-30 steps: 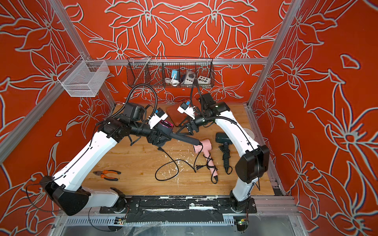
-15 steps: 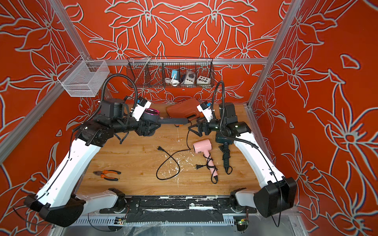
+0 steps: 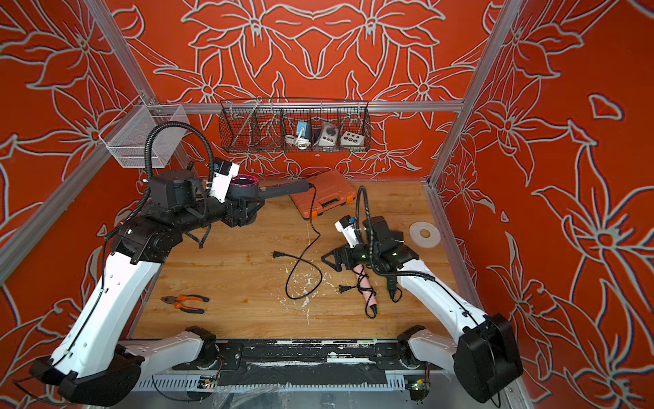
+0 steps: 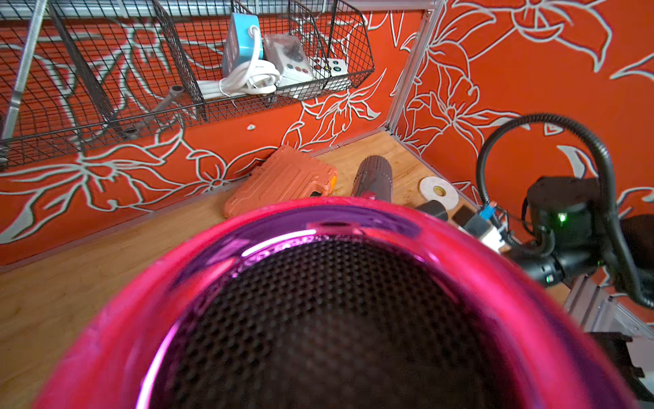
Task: Wrap the cord around the hair dryer
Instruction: Adjust the power cord, then wrap the power cord around the hair dryer.
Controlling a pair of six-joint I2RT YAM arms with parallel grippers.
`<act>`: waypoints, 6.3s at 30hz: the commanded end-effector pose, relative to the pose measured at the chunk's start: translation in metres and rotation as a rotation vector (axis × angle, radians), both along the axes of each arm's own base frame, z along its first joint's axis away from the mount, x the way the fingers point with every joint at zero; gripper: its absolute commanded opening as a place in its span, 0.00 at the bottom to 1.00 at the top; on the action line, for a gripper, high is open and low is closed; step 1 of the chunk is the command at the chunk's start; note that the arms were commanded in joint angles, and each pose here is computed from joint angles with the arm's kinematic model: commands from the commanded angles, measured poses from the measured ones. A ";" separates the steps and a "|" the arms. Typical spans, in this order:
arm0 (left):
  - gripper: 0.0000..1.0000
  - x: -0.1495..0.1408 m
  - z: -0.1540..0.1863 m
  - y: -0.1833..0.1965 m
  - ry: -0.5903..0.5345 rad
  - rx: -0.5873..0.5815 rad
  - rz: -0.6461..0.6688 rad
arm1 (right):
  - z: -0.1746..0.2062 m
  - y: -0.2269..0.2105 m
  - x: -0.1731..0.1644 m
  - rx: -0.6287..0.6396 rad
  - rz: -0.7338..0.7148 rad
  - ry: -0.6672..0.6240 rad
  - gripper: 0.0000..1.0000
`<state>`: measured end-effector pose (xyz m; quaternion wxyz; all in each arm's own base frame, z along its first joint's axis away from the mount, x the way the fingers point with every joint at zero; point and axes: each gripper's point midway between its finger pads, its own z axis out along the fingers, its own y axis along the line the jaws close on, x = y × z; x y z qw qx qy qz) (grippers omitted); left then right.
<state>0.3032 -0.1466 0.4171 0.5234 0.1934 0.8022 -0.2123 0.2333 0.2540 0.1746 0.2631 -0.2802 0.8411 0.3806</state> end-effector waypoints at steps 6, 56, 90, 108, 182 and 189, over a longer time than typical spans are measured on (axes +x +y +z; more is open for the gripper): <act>0.00 0.000 0.038 0.007 -0.136 -0.077 0.043 | -0.065 0.006 0.003 -0.266 -0.025 0.105 0.88; 0.00 0.000 0.036 0.030 -0.175 -0.026 0.158 | -0.067 0.031 0.032 -0.487 -0.533 0.181 0.00; 0.00 0.017 0.053 0.100 -0.266 0.092 0.520 | -0.010 -0.047 -0.007 -0.555 -0.390 -0.106 0.00; 0.00 0.012 0.060 0.106 -0.295 0.102 0.538 | -0.057 -0.010 -0.024 -0.657 -0.125 0.053 0.60; 0.00 0.025 0.028 0.080 -0.179 0.046 0.425 | -0.064 0.069 0.012 -0.742 0.659 -0.339 0.00; 0.00 0.037 0.016 0.081 -0.150 0.081 0.435 | 0.050 0.056 -0.017 -0.517 0.571 -0.542 0.00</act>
